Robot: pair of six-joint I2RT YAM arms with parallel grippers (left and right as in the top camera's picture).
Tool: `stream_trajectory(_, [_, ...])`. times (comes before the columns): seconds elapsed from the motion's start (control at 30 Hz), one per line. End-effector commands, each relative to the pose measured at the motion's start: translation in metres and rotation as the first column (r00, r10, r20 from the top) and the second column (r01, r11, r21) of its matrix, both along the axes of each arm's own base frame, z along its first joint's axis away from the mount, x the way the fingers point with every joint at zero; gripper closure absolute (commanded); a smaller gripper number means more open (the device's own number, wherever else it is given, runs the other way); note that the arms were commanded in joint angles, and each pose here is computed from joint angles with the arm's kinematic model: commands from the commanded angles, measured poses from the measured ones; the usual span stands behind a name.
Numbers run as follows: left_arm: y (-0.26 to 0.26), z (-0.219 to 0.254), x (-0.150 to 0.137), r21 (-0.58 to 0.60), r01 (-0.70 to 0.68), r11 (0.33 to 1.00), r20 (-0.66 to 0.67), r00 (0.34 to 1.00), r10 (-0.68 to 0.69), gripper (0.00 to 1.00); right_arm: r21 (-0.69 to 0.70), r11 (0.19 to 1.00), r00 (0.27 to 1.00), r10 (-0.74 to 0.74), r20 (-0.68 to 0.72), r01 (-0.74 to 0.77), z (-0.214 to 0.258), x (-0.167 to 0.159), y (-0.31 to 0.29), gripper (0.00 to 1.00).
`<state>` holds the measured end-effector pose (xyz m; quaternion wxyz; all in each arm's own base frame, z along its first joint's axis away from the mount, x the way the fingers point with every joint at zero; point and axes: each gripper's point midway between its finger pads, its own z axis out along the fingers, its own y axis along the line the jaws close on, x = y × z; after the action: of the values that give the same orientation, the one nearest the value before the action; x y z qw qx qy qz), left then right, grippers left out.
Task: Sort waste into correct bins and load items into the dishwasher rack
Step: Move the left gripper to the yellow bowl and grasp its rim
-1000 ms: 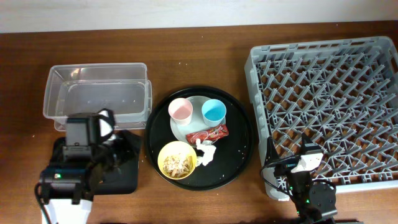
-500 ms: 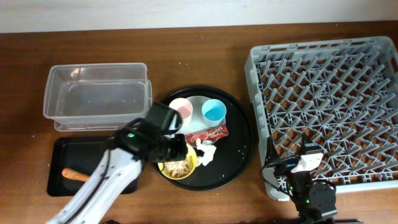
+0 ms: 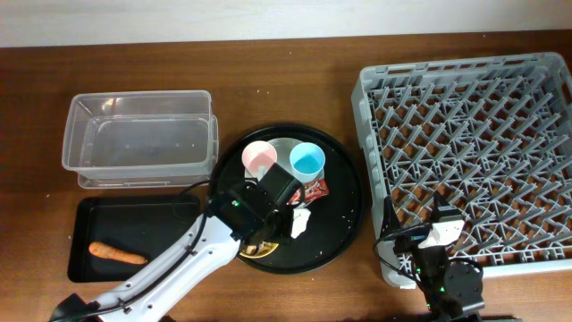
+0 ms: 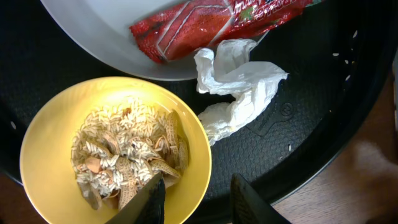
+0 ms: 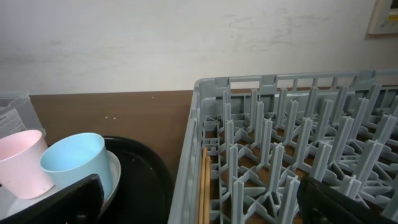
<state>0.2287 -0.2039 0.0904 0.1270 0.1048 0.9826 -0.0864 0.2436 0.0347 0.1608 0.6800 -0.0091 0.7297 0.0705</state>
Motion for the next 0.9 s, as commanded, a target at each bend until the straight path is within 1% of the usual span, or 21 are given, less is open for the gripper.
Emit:
stream_trajectory(0.0, [0.000, -0.001, 0.004, 0.020, 0.011, 1.000, 0.020, 1.000, -0.012, 0.66, -0.008, 1.000, 1.000, -0.003, -0.006, 0.003, -0.004, 0.000, -0.001, 0.02])
stream_trajectory(0.27, [-0.003, -0.022, -0.001, 0.046, 0.021, 0.999, -0.052, 0.998, -0.019, 0.66, -0.008, 1.000, 1.000, -0.003, -0.006, 0.003, -0.003, 0.000, -0.001, 0.02])
stream_trajectory(0.7, [-0.005, -0.030, 0.001, 0.049, 0.022, 0.999, -0.057, 0.998, -0.019, 0.67, -0.008, 1.000, 1.000, -0.003, -0.006, 0.003, -0.004, 0.000, -0.001, 0.02])
stream_trajectory(0.87, [-0.015, -0.040, -0.005, 0.055, 0.059, 0.997, -0.060, 0.997, -0.056, 0.66, -0.008, 1.000, 1.000, -0.003, -0.006, 0.003, -0.004, 0.000, -0.001, 0.02])
